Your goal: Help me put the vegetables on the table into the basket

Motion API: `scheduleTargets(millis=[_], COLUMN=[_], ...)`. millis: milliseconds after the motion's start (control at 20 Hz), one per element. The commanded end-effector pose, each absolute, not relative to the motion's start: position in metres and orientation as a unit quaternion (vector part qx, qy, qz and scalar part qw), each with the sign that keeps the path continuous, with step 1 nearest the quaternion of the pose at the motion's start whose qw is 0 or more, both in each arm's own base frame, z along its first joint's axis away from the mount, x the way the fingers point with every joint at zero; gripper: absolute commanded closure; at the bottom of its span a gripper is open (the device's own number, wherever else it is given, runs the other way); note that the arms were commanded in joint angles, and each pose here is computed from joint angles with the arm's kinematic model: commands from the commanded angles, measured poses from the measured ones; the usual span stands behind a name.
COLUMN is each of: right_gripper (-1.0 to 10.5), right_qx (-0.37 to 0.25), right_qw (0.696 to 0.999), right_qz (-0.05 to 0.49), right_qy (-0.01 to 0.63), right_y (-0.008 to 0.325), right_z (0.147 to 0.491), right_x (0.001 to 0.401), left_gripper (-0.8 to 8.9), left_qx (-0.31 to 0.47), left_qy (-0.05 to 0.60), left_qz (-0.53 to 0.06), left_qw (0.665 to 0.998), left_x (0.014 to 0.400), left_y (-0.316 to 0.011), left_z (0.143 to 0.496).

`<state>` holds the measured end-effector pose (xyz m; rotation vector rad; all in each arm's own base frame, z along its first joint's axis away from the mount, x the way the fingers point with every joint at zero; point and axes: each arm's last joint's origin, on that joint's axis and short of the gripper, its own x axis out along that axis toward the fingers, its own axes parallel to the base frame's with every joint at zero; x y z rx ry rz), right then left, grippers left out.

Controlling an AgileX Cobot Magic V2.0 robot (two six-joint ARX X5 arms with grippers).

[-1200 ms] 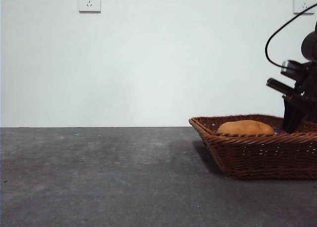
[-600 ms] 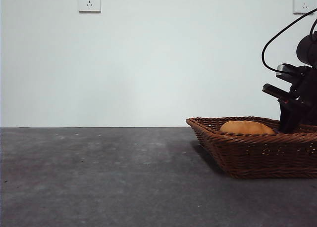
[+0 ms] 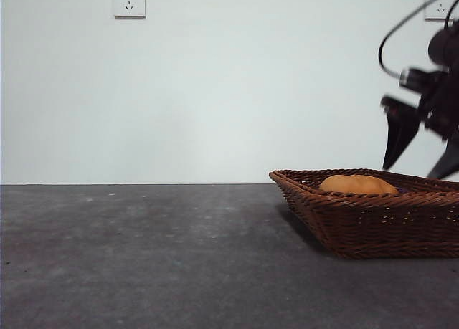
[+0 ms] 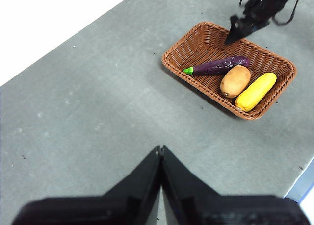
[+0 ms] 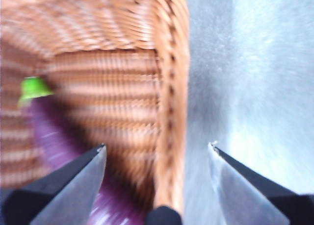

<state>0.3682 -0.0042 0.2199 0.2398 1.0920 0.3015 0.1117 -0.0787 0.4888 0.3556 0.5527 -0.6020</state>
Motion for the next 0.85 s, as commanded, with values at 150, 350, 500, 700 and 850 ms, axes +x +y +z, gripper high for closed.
scheduleTargets(millis=[150, 350, 500, 700, 850], right_gripper=[6.1, 7.8, 8.6, 8.9, 9.6], right_qx=[0.096, 0.095, 0.089, 0.076, 0.058], right_qw=[0.87, 0.879, 0.886, 0.896, 0.909], right_qz=[0.145, 0.162, 0.172, 0.185, 0.192], right_qy=[0.461, 0.437, 0.421, 0.397, 0.365], right_y=[-0.003, 0.004, 0.009, 0.012, 0.012], right_z=[0.314, 0.378, 0.405, 0.421, 0.426], right_x=[0.327, 0.245, 0.184, 0.115, 0.081], left_gripper=[8.21, 8.21, 8.21, 8.21, 8.21], left_qx=[0.171, 0.172, 0.181, 0.183, 0.182], left_qy=[0.269, 0.269, 0.266, 0.266, 0.268], left_qz=[-0.288, -0.289, -0.292, -0.292, -0.292], left_qw=[0.903, 0.903, 0.901, 0.9, 0.9], left_x=[0.113, 0.113, 0.113, 0.113, 0.114], left_y=[-0.079, -0.079, -0.079, -0.079, -0.08], left_z=[0.488, 0.488, 0.488, 0.488, 0.487])
